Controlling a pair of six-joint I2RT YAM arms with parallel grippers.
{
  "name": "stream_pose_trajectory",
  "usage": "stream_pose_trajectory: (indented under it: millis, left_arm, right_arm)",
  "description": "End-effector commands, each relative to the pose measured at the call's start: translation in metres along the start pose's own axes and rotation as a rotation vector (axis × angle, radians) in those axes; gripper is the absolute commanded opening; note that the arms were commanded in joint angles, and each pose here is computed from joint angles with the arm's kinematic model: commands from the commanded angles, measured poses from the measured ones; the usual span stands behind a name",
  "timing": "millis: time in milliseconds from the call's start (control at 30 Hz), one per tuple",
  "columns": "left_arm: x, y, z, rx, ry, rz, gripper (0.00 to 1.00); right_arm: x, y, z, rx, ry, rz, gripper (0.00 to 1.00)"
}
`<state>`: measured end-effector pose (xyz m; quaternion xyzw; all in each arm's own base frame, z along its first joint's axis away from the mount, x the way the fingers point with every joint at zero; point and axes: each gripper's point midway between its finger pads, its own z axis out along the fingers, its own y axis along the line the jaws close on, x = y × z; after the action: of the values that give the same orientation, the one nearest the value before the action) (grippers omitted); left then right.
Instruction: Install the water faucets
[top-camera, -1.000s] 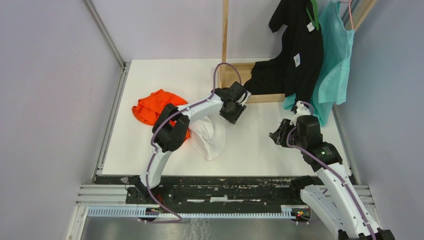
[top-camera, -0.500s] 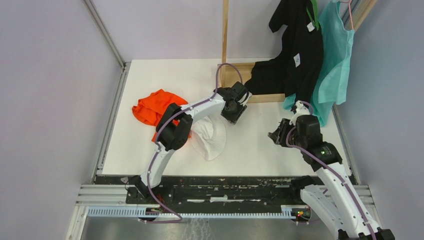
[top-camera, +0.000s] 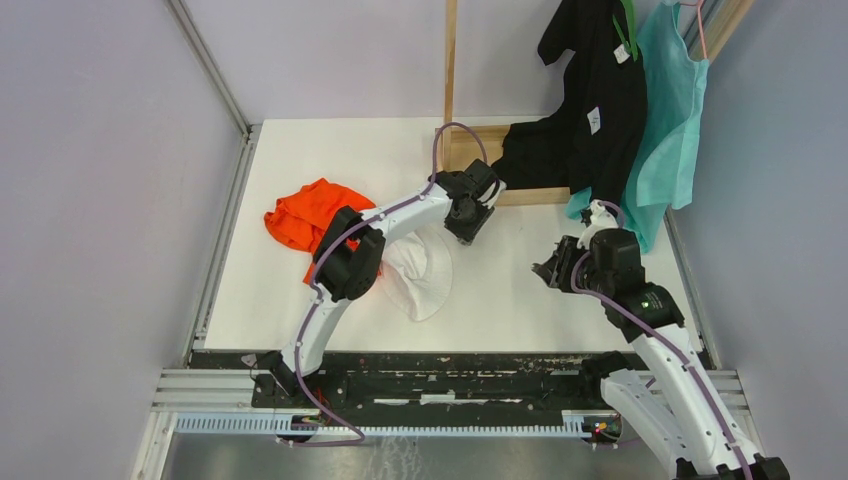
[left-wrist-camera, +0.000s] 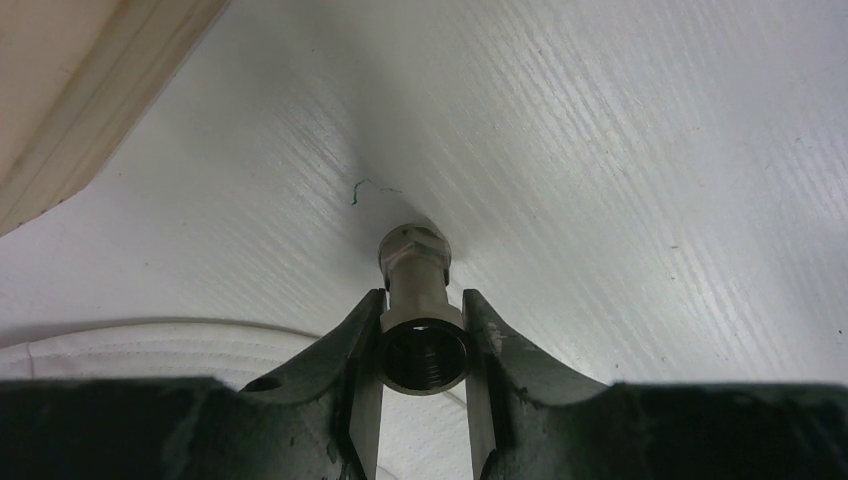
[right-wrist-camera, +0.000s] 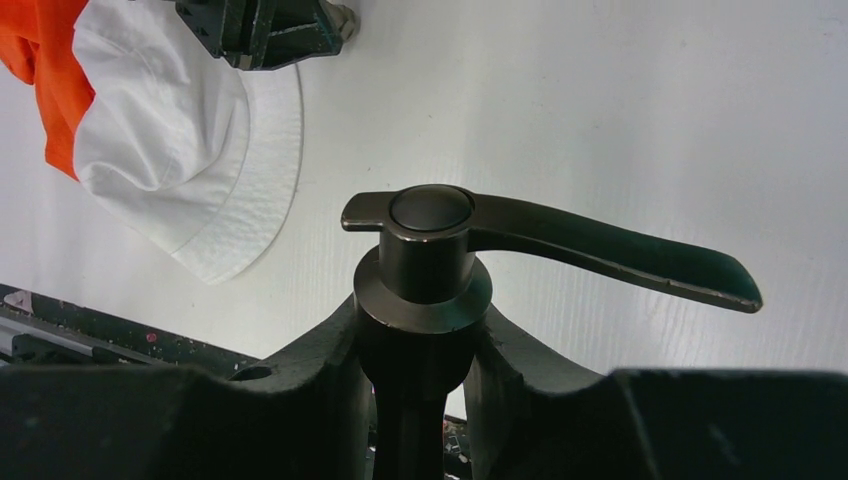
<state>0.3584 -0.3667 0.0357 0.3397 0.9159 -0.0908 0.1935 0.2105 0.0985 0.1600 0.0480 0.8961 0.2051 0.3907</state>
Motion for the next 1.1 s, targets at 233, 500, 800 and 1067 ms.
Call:
stream_pose_trajectory:
  millis: [233,500,800,1067]
  left_arm:
    - [-0.046,-0.034,-0.127,0.451,-0.264,-0.208,0.03]
    - [-0.040,-0.045,-0.265,0.949,-0.507,-0.384,0.03]
    - [0.006,-0.048,-0.327,1.088,-0.488,-0.350,0.03]
    - [0.033,-0.060,-0.340,1.214,-0.409,-0.327,0.03]
  right_arm:
    - [-0.060,0.073,-0.041,-0.391,-0.350,-0.175,0.01]
    - [-0.091,0.138,-0.102,-0.786,-0.642,-0.276,0.00]
    - [-0.092,0.182,-0.129,-0.893,-0.553,-0.480,0.00]
    - [-0.074,0.192,-0.104,-0.860,-0.474,-0.693,0.01]
